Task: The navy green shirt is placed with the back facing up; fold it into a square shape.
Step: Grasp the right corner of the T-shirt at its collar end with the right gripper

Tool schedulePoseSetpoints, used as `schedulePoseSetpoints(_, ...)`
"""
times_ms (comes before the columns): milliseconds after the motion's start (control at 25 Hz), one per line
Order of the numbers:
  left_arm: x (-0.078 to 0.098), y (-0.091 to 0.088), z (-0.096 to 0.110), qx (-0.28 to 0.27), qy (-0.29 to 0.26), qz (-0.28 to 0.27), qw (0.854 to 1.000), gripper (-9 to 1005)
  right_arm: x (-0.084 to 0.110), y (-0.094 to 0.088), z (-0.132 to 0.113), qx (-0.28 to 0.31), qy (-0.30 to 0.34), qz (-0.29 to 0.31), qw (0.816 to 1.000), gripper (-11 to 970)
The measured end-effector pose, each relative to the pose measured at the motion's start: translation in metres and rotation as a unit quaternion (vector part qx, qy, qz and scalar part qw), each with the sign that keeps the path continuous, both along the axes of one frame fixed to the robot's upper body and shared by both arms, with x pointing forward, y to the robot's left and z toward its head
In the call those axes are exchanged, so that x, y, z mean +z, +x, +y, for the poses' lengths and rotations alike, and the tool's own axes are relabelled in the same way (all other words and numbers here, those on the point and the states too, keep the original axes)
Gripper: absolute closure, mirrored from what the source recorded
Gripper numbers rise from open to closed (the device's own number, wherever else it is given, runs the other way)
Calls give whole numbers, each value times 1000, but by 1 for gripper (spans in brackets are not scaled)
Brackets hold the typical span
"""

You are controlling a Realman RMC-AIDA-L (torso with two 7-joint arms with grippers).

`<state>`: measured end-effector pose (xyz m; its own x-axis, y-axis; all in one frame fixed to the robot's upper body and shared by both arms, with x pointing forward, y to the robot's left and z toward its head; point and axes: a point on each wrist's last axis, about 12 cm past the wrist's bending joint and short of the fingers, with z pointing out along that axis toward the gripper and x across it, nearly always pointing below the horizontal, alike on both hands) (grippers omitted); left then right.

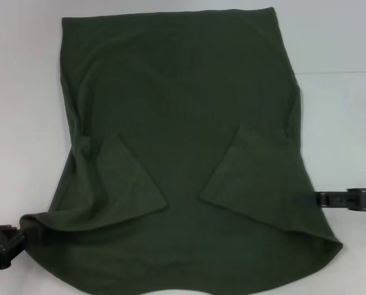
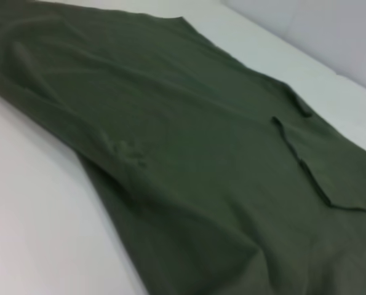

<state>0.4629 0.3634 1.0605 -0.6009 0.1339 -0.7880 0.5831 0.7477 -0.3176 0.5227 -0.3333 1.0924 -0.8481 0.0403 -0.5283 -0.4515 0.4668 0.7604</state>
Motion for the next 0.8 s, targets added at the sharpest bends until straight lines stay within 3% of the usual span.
schedulePoseSetpoints(440, 0, 1, -2, 1, -9, -7, 1000, 981, -12, -34, -54, -97, -27, 87, 991, 17)
schedulePoseSetpoints(800, 1, 5, -4, -4, -10, -11, 1000, 982, -28, -47, -55, -110, -40, 117, 986, 17)
